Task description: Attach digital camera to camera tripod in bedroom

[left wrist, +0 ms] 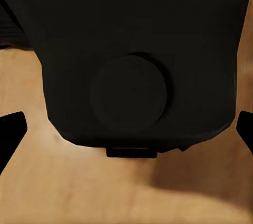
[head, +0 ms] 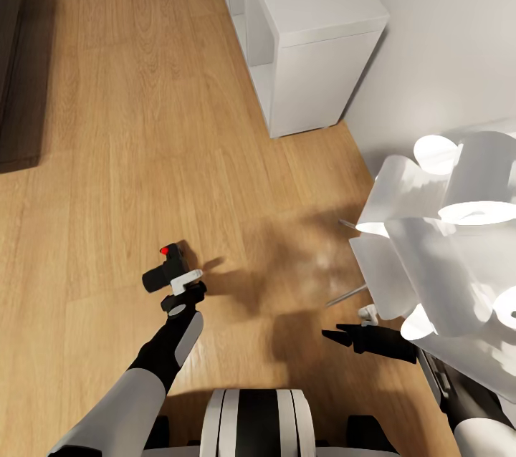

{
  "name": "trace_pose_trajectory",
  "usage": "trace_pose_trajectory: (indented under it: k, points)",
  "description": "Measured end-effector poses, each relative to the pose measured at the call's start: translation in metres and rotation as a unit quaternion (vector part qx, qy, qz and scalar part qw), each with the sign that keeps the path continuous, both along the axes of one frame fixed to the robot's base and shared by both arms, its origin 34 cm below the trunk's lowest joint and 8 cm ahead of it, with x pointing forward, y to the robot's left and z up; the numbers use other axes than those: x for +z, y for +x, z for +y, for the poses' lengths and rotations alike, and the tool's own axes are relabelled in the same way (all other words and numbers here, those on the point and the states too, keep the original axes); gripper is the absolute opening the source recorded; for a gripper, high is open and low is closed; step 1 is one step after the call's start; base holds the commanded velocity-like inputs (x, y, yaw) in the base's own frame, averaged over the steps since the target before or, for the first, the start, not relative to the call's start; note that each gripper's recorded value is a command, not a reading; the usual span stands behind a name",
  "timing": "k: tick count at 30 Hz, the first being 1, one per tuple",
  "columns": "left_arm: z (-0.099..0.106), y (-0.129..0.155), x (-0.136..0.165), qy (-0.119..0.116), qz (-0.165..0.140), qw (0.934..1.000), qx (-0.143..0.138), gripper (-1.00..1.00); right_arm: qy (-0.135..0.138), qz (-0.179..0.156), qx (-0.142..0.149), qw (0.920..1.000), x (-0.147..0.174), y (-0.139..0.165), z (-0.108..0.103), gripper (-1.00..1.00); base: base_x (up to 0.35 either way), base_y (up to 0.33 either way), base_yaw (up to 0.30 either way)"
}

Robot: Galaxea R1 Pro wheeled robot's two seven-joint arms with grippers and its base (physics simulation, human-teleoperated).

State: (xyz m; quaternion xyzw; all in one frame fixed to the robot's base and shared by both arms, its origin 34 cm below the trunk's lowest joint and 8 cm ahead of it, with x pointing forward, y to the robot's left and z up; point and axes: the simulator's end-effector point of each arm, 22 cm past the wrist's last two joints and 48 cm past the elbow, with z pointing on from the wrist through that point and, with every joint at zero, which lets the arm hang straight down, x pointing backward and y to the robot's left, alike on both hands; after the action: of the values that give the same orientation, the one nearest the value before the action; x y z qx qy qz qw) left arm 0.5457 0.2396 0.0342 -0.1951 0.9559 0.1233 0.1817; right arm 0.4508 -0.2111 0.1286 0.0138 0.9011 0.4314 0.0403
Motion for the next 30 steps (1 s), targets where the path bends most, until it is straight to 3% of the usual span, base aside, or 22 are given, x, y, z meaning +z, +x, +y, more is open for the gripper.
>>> trace_pose_trajectory:
  k: [30]
  points:
    - [0.0005, 0.0008, 0.0004, 0.0, -0.001, 1.0, 0.0, 1.0, 0.001, 0.0, 0.0, 1.0, 0.0003, -0.0001, -0.0001, 1.0, 0.028, 0.0, 0.0]
